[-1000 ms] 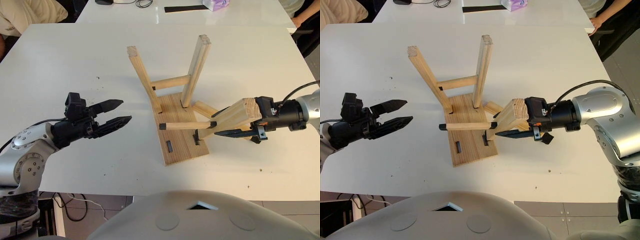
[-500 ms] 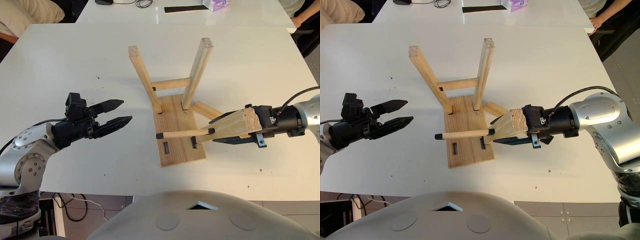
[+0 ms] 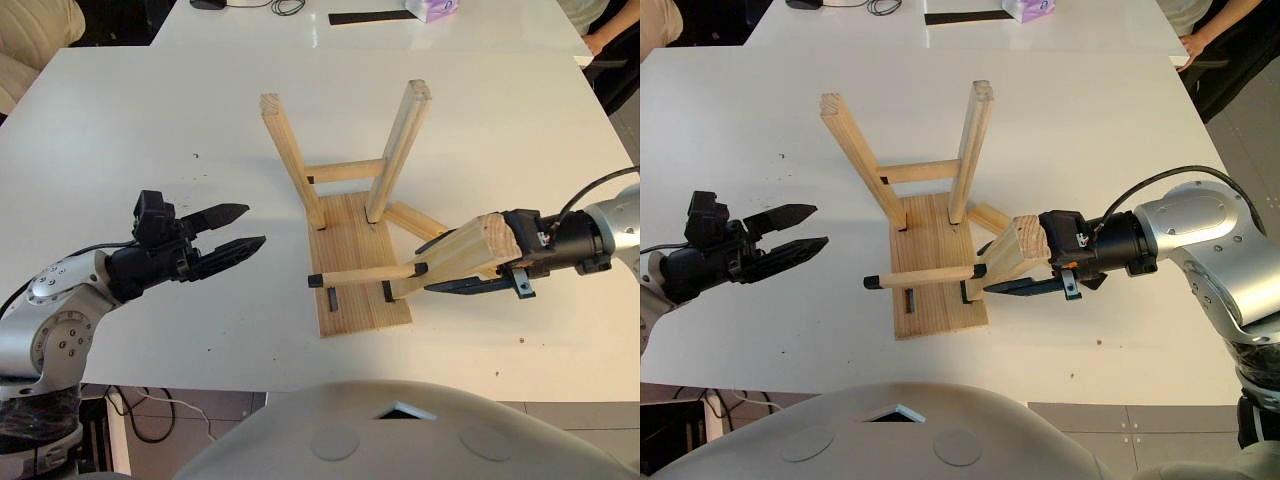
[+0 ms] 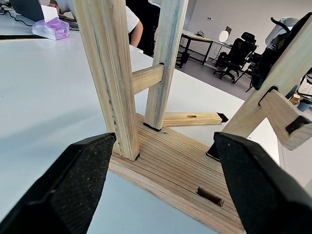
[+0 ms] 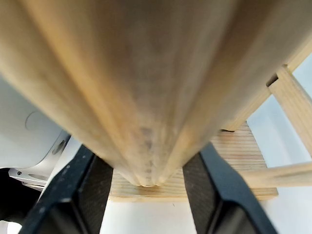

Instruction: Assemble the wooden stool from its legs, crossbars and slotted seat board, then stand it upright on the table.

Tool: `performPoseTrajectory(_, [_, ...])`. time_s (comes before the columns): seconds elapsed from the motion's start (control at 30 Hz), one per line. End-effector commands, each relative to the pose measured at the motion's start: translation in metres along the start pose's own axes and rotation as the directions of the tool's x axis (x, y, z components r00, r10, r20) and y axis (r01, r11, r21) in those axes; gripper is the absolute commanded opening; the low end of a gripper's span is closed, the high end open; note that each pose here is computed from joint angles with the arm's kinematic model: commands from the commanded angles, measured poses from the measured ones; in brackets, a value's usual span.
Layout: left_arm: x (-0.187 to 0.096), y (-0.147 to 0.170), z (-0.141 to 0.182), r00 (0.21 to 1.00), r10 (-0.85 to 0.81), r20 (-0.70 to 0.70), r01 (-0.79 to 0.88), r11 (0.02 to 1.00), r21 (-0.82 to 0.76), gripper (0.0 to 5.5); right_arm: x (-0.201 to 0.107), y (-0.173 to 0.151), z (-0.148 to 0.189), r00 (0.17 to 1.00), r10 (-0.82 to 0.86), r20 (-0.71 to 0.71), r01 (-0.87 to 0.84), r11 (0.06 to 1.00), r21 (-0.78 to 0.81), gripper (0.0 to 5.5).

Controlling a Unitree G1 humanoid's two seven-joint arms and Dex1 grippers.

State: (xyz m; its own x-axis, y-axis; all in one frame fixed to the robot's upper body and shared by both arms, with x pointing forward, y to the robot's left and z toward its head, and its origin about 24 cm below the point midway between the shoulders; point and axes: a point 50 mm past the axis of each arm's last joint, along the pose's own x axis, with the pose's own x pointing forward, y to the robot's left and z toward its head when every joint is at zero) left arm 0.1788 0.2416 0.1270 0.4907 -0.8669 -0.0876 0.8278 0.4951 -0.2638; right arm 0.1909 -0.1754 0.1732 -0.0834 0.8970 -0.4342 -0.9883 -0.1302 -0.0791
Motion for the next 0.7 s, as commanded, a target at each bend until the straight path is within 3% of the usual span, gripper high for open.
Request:
performPoseTrajectory(0.03, [0.001, 0.000, 0.002, 1.000, 0.008, -0.005, -0.008, 1.000, 0.020, 3.73, -0.002, 0.001, 0.007, 1.000, 0.006, -0.002, -0.006, 1.000, -0.023, 2.01])
performPoseTrajectory(0.47, [0.004, -0.002, 0.003, 1.000, -0.013, -0.004, 0.013, 1.000, 0.021, 3.73, 0.000, -0.005, -0.007, 0.998, -0.013, -0.055, 0.008, 0.997, -0.076, 2.01])
performPoseTrajectory(0.7, [0.006, -0.003, 0.001, 1.000, -0.018, -0.006, 0.018, 1.000, 0.019, 3.73, 0.007, -0.003, -0.026, 0.993, 0.089, -0.073, -0.085, 0.995, 0.056, 2.01])
